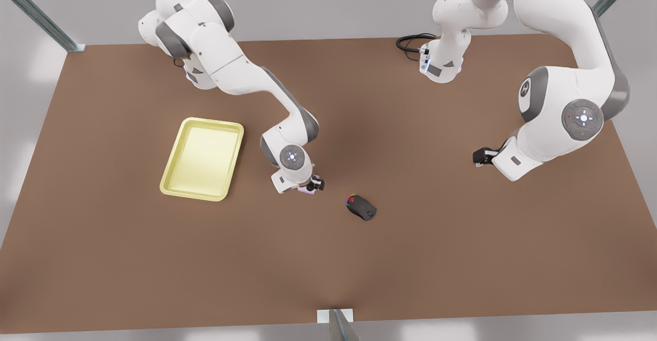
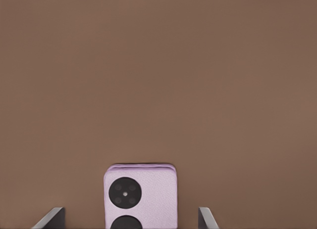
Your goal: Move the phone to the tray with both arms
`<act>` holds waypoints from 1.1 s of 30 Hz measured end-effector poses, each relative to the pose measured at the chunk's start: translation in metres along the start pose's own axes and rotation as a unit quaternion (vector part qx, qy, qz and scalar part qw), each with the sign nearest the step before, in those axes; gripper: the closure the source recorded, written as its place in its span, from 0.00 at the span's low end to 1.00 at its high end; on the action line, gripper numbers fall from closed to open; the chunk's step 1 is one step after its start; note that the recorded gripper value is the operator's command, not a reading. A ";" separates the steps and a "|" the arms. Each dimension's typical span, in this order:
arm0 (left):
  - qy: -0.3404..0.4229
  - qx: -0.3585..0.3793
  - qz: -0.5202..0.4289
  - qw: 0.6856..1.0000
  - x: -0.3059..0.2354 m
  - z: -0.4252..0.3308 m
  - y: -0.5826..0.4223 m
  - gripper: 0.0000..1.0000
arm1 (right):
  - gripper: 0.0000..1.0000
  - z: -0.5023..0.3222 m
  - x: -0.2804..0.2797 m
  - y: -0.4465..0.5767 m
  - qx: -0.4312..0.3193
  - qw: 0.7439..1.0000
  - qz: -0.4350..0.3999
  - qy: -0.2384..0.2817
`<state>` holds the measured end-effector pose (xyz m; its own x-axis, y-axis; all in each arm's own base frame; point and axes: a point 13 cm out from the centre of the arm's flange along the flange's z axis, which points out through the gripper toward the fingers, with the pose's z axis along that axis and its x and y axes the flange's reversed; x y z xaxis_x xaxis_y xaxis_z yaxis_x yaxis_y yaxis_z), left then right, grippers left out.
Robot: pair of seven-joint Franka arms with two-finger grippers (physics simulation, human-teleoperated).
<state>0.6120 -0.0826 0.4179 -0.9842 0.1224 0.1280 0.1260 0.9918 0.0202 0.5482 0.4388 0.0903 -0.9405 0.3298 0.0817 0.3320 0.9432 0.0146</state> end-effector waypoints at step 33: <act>0.004 0.000 0.023 1.000 -0.013 0.021 0.011 0.00 | 0.00 0.058 0.007 -0.001 0.017 1.000 0.022 -0.006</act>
<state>0.6240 -0.0725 0.3956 -0.9762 0.1682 0.1370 0.1718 0.9850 0.0147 0.5369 0.4430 0.0329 -0.9259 0.3712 0.0695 0.3705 0.9285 -0.0229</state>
